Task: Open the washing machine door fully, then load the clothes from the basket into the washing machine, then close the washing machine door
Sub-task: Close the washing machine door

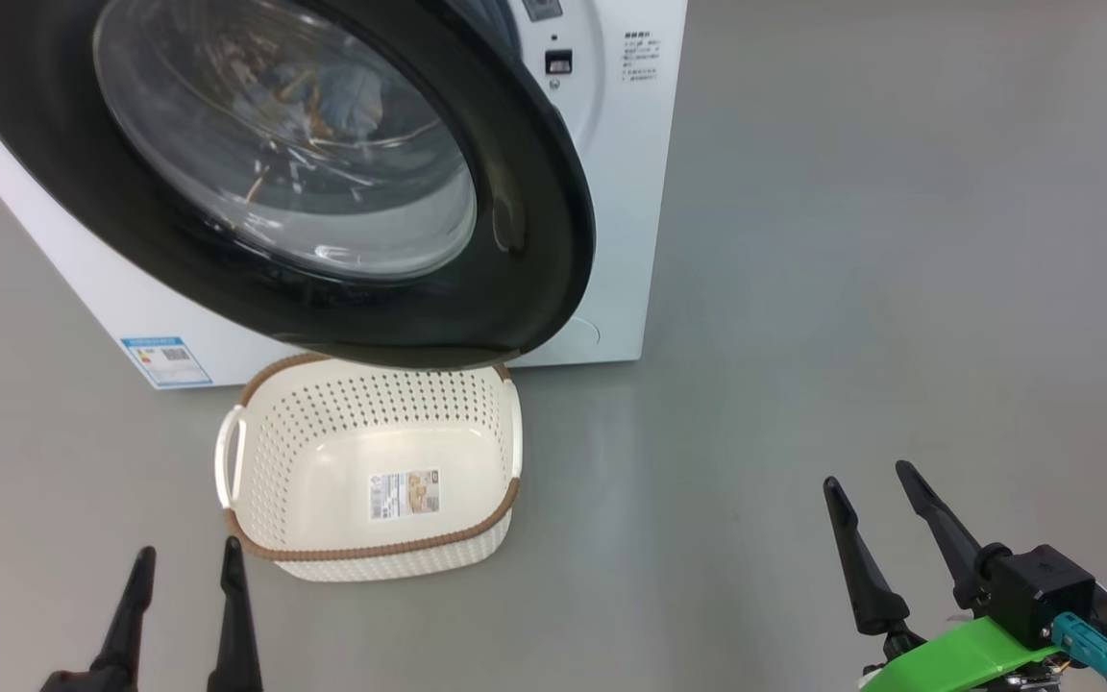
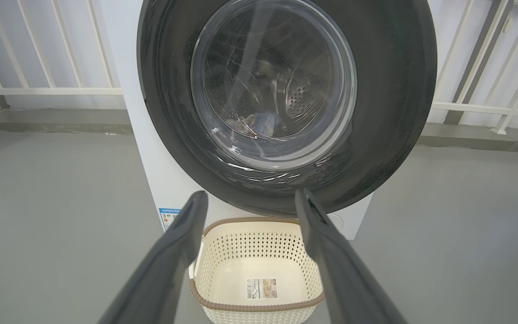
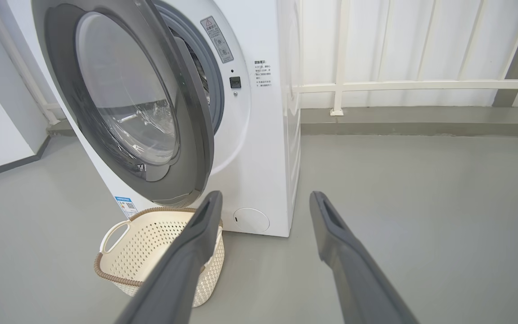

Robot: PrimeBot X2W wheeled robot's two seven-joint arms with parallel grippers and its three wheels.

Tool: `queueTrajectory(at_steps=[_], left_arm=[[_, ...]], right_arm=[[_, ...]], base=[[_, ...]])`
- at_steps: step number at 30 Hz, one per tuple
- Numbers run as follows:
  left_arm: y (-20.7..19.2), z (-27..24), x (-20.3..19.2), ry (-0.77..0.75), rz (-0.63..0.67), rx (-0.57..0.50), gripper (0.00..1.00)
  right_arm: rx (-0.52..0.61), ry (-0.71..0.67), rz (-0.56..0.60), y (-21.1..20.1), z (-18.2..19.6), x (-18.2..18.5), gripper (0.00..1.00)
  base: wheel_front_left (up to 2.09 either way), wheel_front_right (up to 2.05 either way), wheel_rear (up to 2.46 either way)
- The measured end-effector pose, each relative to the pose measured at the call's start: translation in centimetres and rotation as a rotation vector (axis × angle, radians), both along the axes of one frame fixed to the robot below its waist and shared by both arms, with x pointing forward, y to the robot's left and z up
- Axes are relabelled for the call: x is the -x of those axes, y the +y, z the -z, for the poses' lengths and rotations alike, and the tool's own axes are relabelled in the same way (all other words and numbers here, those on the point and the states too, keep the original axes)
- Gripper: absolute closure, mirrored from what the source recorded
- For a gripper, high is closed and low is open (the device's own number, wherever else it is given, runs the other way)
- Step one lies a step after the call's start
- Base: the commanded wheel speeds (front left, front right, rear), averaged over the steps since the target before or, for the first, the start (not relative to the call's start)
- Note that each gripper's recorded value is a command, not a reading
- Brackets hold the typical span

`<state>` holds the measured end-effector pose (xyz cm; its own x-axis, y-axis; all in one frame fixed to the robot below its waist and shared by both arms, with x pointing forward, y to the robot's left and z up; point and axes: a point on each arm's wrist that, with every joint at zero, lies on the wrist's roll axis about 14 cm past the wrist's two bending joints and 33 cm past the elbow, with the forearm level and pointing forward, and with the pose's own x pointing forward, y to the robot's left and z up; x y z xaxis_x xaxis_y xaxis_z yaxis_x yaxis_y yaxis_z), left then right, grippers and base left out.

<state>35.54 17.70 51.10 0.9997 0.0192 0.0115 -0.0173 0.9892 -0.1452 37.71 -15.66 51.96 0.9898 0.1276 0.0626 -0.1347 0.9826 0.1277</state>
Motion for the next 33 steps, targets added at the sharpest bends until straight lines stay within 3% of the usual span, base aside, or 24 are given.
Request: queueTrajectory(at_steps=[33], left_arm=[[-0.6,0.1,1.3,0.008,0.0,0.013,0.0]], right_arm=[[0.015,-0.025,0.019,-0.6,-1.3,1.7,0.0]], base=[[0.0,0.0,0.0]])
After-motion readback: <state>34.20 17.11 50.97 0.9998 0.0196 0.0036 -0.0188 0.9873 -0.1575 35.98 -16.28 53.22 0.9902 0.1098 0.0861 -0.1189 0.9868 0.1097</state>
